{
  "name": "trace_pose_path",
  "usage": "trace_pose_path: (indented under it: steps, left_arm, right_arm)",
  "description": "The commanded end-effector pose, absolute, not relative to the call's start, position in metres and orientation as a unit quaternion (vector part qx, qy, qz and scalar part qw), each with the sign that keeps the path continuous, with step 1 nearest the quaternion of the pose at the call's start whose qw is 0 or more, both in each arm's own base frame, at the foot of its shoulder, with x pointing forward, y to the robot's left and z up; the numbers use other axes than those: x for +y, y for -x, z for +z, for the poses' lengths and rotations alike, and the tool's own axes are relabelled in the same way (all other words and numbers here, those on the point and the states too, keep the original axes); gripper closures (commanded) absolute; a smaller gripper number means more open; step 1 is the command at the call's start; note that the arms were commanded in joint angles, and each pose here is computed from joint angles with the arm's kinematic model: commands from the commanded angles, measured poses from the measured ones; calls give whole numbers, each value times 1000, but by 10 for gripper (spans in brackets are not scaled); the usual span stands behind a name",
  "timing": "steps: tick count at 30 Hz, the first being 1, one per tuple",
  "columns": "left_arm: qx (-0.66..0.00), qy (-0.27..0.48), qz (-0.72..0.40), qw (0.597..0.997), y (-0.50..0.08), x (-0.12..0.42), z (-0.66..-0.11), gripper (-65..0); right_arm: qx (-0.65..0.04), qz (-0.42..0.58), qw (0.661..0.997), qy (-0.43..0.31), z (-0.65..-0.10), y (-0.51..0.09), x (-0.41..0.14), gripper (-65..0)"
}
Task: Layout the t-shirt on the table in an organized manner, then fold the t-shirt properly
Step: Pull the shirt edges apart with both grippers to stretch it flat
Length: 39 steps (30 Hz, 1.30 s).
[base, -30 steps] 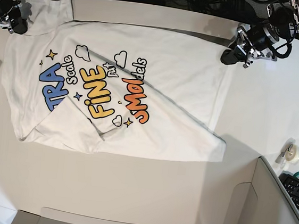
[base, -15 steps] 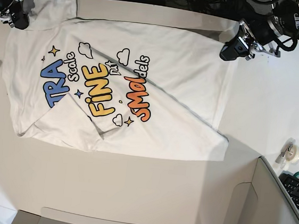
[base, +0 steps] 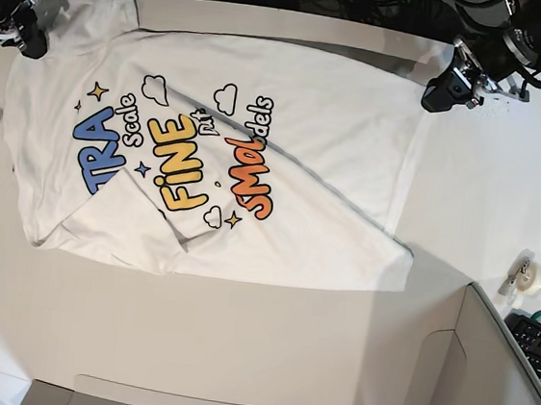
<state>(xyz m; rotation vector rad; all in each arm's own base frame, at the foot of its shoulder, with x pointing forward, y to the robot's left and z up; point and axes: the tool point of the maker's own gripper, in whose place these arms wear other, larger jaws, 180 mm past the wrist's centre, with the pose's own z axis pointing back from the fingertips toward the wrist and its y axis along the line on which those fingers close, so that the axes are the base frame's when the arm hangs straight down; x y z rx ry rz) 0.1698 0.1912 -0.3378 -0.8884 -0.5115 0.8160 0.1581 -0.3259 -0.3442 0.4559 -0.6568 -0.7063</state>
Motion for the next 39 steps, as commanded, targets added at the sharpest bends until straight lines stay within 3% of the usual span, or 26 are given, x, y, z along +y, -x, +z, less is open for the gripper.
trace_pose_path:
  steps: [1, 20, 32, 39]
  left_arm:
    - [-246, 420, 372, 790, -169, 194, -328, -22]
    - [-231, 427, 360, 796, -164, 194, -325, -28]
    - [-206, 440, 402, 776, -168, 203, -349, -206]
    - [-204, 440, 408, 774, -168, 205, -353, -216]
  right_arm:
    - [-328, -323, 860, -220, -333, -162, -326, 0]
    - [-334, -341, 853, -212, -332, -149, -325, 0]
    - [-335, -339, 853, -212, -331, -151, -325, 0]
    - [-336, -338, 854, -209, -330, -151, -326, 0]
